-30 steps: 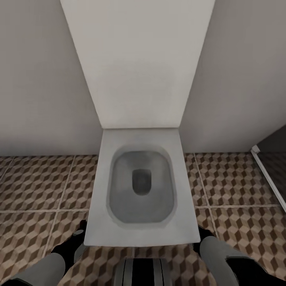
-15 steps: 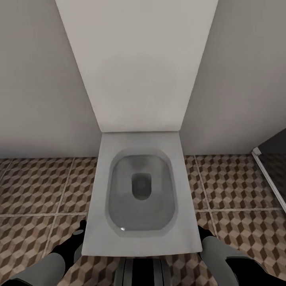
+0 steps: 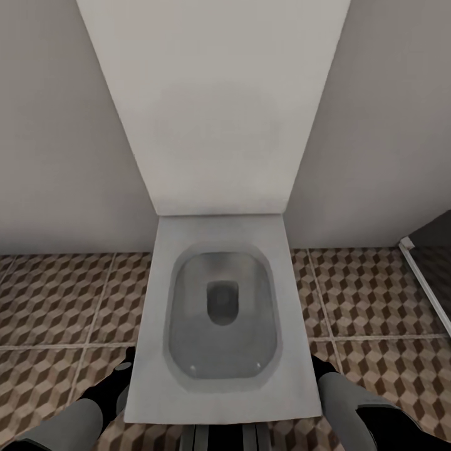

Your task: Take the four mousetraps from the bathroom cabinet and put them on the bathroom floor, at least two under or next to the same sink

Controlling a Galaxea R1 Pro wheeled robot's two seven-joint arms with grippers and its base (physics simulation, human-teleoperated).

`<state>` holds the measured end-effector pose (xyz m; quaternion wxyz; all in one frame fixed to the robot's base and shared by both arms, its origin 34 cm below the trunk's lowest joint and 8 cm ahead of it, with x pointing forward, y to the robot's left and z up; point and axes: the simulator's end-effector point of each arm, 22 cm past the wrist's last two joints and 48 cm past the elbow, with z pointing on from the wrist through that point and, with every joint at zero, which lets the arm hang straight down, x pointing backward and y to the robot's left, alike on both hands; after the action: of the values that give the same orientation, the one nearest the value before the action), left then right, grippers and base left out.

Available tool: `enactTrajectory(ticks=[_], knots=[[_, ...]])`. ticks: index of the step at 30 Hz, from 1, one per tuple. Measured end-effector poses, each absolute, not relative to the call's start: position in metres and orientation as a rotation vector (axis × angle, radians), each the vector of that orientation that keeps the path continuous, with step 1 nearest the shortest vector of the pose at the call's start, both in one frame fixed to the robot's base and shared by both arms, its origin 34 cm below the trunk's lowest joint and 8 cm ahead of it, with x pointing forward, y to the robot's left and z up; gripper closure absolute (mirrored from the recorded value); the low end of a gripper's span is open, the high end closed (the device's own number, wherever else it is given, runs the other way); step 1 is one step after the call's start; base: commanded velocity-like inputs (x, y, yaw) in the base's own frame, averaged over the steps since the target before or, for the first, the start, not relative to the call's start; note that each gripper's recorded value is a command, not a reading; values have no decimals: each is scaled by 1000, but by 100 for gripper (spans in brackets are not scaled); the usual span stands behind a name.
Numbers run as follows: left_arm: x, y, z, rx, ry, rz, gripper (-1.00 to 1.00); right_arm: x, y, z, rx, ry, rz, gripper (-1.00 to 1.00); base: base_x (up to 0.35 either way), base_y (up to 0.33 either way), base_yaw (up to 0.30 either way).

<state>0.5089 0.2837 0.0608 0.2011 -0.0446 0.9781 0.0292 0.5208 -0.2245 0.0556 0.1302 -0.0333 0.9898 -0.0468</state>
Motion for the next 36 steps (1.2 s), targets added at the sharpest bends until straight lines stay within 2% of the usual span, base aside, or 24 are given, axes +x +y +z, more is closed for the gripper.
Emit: enactTrajectory(ticks=[28, 36], knots=[[508, 285, 61, -125, 2735, 84, 100, 521, -228, 56, -73, 2876, -145, 100, 7, 0, 0], [506, 292, 60, -125, 2739, 97, 100, 520, -282, 56, -29, 2873, -247, 100, 0, 0, 0]])
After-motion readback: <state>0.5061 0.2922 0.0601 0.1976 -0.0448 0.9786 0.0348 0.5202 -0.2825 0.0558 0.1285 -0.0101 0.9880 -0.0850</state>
